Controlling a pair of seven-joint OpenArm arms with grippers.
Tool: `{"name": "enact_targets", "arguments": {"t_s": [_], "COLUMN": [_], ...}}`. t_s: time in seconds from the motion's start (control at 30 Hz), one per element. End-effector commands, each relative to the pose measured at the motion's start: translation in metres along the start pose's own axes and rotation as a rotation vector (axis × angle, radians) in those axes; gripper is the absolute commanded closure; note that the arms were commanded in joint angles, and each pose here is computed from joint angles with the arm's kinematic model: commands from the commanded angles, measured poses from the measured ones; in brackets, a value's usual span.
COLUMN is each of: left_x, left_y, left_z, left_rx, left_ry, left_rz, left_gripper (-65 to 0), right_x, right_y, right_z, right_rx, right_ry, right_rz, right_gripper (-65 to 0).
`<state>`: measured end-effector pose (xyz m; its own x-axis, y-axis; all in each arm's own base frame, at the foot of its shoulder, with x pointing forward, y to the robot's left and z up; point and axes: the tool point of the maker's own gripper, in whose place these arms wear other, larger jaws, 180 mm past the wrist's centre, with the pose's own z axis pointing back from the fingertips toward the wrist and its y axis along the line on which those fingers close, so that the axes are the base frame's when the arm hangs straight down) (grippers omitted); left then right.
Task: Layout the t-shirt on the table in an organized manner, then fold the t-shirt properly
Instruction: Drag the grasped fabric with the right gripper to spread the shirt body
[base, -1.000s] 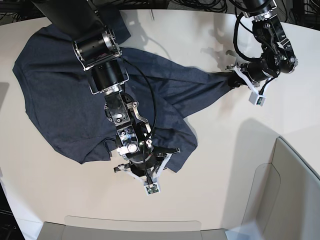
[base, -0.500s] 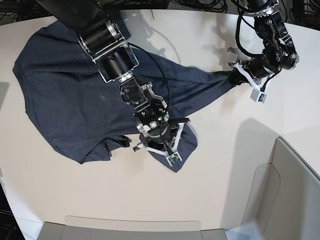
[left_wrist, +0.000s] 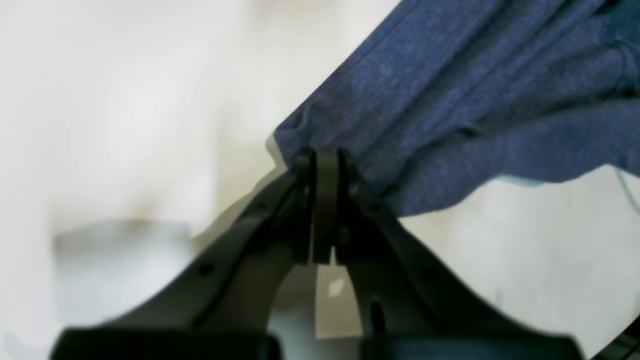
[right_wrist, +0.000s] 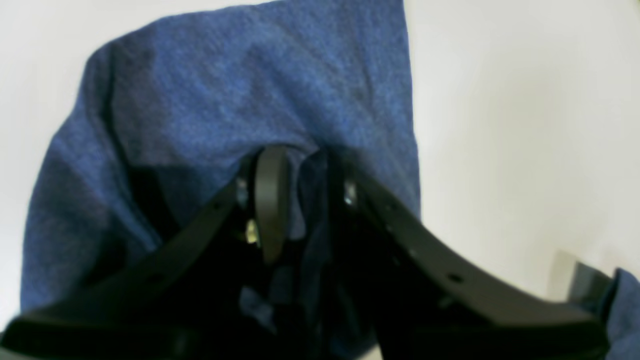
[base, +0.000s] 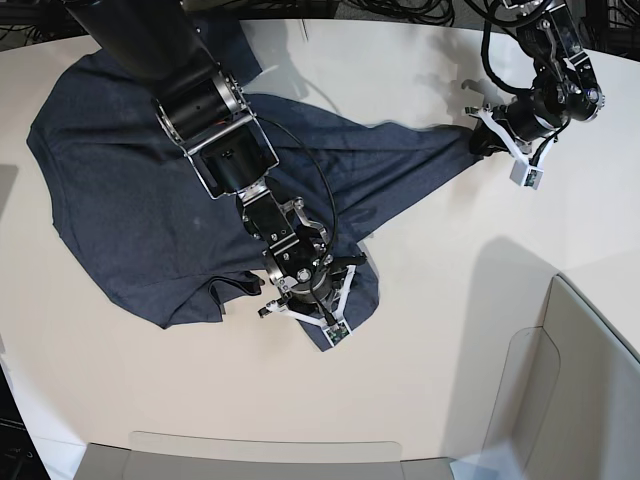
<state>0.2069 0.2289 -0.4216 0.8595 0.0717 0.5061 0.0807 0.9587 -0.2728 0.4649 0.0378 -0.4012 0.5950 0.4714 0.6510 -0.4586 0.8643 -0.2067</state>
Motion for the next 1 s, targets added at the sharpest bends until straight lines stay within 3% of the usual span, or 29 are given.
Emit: {"name": "enact_targets", "arguments": {"t_s": [0.0,0.2,0.43,0.57,0.63,0.73,0.97], "left_x": [-0.033,-0.047,-0.049,-0.05,-0.048,-0.047,-0.048], "left_y": [0.025,0.031,0.031,0.031,0.031,0.031,0.029], "left_z": [0.008,0.018,0.021,0.021,0.021,0.021,0.02], "left_rx": [0.101,0.093,0.08,0.08,0.081,0.081,0.076], "left_ry": [0.164,0.155,0.151,0.152,0.147,0.144,0.146], "left_rz": [-0.027,-0.02,-0.012,-0.012,-0.012,-0.012,-0.013], "left_gripper": [0.0,0.0,0.0,0.0,0.0,0.0,0.0], "right_x": [0.009,0.044,0.085,0.106,0.113,0.103,0.049], "right_y": [-0.01,-0.06,-0.084,-0.087,-0.069,-0.031,0.07], "right_z": [0.002,0.01,0.022,0.047,0.069,0.094,0.105], "right_rx": [-0.025,-0.112,-0.15,-0.133,-0.08,-0.003,0.17], "right_ry": [0.002,-0.078,-0.238,-0.377,-0.468,-0.484,-0.264], "right_rz": [0.013,0.025,0.026,-0.116,-0.212,-0.255,-0.121], "right_gripper": [-13.3,-13.4,-13.4,-13.4,-13.4,-13.0,-12.8]}}
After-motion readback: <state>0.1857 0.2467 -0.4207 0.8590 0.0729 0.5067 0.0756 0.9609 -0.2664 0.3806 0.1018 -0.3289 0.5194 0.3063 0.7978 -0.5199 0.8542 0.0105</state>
